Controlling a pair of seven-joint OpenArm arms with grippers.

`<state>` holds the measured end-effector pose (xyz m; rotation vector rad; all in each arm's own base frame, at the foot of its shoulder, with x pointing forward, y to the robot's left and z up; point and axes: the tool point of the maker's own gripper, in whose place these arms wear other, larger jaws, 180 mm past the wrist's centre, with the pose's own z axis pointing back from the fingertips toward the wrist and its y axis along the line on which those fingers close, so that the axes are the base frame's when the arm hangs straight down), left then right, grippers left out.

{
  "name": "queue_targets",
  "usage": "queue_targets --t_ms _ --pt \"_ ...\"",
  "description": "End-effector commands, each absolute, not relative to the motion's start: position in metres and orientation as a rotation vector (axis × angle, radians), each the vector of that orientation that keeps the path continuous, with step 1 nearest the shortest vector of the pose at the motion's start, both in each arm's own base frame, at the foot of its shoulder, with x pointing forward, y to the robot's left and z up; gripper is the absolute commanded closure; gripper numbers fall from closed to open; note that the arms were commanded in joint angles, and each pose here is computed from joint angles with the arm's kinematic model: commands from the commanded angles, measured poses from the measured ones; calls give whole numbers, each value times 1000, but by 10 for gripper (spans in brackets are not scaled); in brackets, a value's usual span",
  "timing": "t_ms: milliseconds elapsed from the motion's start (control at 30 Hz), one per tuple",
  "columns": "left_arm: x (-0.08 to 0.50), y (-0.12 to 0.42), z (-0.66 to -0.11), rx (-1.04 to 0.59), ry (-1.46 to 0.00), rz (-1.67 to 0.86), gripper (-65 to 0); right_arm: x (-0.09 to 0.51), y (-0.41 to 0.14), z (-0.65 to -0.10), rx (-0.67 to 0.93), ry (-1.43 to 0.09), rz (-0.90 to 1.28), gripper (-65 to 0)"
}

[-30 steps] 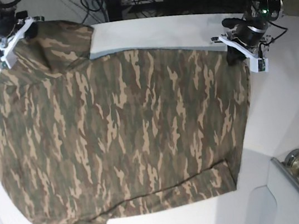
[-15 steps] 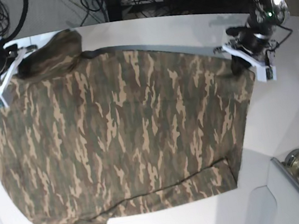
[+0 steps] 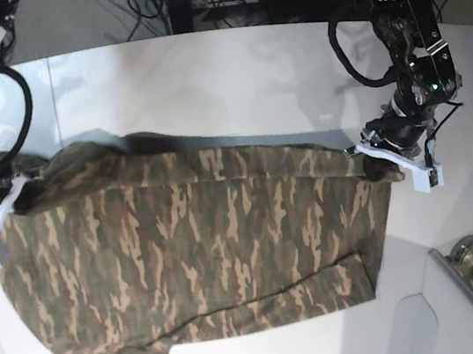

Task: Layout the t-shirt on the table in an organized manner, then fold the t-shirt properly
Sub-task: 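Drag the shirt toward the table center with both grippers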

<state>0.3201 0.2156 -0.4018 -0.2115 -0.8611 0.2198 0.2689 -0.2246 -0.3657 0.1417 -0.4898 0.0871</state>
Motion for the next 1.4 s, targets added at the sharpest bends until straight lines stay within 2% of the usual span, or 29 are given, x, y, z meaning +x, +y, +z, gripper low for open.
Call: queue_targets --t_ms 0,200,600,733,1100,1367 --pt "331 222 -393 -214 -902 252 0 284 -232 -355 133 -533 76 -2" --pt "353 234 -398 -244 -904 352 0 318 -244 -359 170 -545 43 -2" --pt "391 227 -404 -307 -879 392 0 378 -221 -392 243 -546 147 -2" --pt "397 228 -405 -305 -914 404 0 394 -211 -399 253 -552 184 -2" --pt "402 231 -417 -304 -945 450 0 415 -203 -418 270 -555 193 -2" --pt "417 219 -423 -242 -945 328 0 429 -205 -408 270 -616 187 -2"
